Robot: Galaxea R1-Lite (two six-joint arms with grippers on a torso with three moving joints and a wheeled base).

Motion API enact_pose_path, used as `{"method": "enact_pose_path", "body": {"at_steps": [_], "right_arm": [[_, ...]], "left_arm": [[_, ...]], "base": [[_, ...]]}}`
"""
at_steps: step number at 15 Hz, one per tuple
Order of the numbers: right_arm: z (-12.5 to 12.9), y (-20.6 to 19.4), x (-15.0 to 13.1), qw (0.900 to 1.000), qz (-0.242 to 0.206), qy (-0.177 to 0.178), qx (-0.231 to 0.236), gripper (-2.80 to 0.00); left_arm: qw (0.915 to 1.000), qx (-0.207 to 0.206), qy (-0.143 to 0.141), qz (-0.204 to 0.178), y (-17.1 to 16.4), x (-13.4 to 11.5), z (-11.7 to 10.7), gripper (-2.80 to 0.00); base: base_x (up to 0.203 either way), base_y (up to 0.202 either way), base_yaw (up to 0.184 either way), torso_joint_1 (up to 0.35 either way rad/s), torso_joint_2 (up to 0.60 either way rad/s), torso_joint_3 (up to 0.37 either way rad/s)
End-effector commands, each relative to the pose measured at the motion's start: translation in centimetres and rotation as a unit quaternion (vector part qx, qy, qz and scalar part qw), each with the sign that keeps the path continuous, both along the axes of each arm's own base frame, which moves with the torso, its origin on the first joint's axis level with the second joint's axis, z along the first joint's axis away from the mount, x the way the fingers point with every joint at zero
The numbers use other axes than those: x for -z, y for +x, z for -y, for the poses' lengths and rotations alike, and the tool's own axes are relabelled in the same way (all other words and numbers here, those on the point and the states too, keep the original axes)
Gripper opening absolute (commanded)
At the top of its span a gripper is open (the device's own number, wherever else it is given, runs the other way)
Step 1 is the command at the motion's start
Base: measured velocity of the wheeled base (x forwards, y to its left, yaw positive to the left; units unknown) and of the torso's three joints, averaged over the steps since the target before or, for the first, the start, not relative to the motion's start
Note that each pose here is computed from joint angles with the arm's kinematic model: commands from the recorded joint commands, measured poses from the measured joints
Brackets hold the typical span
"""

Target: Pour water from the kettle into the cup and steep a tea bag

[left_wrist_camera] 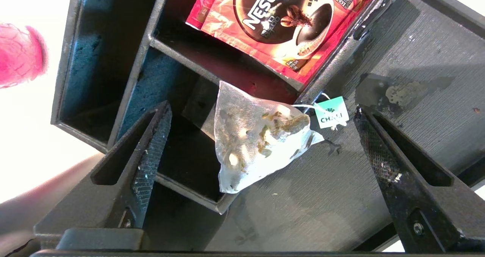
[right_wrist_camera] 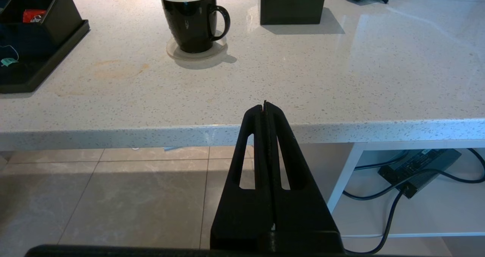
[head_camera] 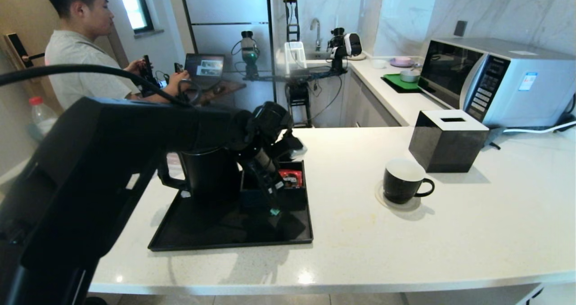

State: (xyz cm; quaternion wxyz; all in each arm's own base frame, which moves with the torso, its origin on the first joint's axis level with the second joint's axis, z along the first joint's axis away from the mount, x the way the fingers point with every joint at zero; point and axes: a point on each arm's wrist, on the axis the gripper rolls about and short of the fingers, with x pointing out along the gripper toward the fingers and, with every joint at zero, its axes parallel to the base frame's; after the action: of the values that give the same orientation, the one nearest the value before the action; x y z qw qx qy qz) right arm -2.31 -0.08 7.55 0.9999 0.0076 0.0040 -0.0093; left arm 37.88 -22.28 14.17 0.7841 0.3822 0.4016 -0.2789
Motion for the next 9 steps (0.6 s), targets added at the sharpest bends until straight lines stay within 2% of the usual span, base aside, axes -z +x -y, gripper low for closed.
{"method": "enact_pose_path", "body": {"at_steps": [1,4,5,9], "right_arm": [[0.0,0.0,0.0,1.0,0.0,0.0,0.0,-2.8],[0.0,0.0,0.0,1.0,0.0,0.0,0.0,-2.8],[0.0,0.0,0.0,1.0,0.0,0.0,0.0,-2.8],[0.0,0.0,0.0,1.0,0.0,0.0,0.0,-2.8]], "left_arm": [[1.0,0.0,0.003,-0.003,0.07,0.2,-0.05,0.0],[1.0,-0.003,0.003,-0.003,0.2,0.23,-0.26,0.0],[1.0,-0.003,0.004,-0.004,0.22,0.29,-0.25,-2.8],[1.0,-0.003,0.004,-0.004,0.3,0.43,-0.2,-2.8]], "base": [[0.0,0.0,0.0,0.0,0.0,0.0],[0.0,0.0,0.0,0.0,0.0,0.0],[0.0,0.0,0.0,0.0,0.0,0.0],[0.0,0.0,0.0,0.0,0.0,0.0]]}}
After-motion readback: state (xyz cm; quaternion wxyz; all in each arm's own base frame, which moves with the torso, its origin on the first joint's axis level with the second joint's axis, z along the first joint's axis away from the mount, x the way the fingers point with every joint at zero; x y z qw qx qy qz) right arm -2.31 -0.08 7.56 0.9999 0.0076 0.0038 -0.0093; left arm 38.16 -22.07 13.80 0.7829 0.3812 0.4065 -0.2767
